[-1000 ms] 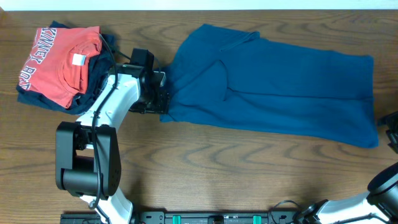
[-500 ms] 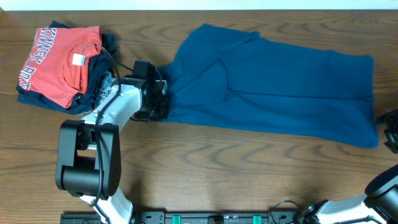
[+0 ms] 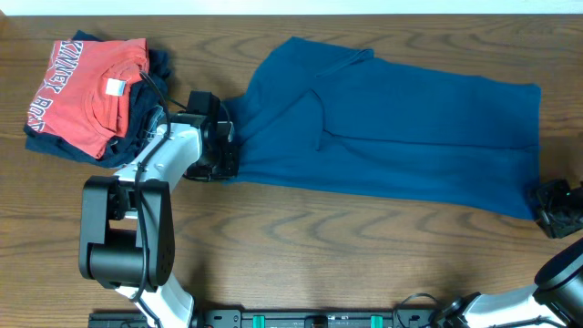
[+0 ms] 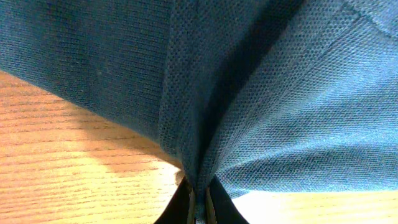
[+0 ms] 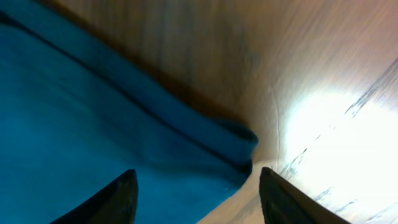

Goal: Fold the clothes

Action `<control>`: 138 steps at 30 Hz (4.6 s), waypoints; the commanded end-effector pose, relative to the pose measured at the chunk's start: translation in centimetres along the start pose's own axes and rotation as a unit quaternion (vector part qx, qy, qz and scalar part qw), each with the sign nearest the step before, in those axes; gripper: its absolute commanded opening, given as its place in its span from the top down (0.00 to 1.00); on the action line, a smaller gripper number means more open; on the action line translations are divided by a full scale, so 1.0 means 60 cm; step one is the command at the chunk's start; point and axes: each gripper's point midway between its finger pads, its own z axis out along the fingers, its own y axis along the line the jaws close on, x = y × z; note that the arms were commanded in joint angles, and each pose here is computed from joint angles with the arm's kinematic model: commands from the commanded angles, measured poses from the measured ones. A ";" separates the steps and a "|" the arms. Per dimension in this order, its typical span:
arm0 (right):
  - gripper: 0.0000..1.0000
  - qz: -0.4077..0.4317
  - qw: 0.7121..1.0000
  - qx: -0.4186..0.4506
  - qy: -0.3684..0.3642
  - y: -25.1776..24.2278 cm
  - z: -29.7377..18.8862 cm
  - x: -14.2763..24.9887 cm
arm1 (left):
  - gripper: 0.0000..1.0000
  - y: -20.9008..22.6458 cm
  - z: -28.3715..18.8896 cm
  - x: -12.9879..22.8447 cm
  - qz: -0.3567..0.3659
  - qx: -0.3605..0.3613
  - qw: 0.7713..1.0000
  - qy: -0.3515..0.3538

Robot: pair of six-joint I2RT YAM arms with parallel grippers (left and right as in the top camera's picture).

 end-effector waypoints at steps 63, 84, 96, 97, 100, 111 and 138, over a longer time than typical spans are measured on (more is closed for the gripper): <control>0.37 -0.276 0.934 -0.220 -0.048 0.281 -0.270 0.086 | 0.55 -0.076 -0.236 -0.102 0.036 0.074 0.977 -0.197; 0.33 -0.263 0.960 -0.097 -0.028 0.265 -0.188 0.091 | 0.41 -0.217 -0.012 -0.276 0.108 0.109 0.963 -0.222; 0.34 -0.258 0.963 -0.083 -0.013 0.260 -0.164 0.090 | 0.41 -0.242 0.032 -0.263 0.112 0.110 0.967 -0.202; 0.34 -0.258 0.962 -0.083 -0.013 0.260 -0.164 0.089 | 0.41 -0.242 0.035 -0.262 0.112 0.110 0.967 -0.201; 0.34 -0.258 0.963 -0.082 -0.013 0.259 -0.164 0.089 | 0.44 -0.243 0.033 -0.265 0.113 0.111 0.966 -0.205; 0.35 -0.258 0.963 -0.082 -0.013 0.259 -0.164 0.089 | 0.94 -0.247 0.027 -0.275 0.116 0.114 0.962 -0.220; 0.27 -0.301 0.926 -0.090 -0.209 0.348 -0.087 -0.082 | 0.94 -0.268 -0.224 -0.280 0.126 0.123 0.924 -0.338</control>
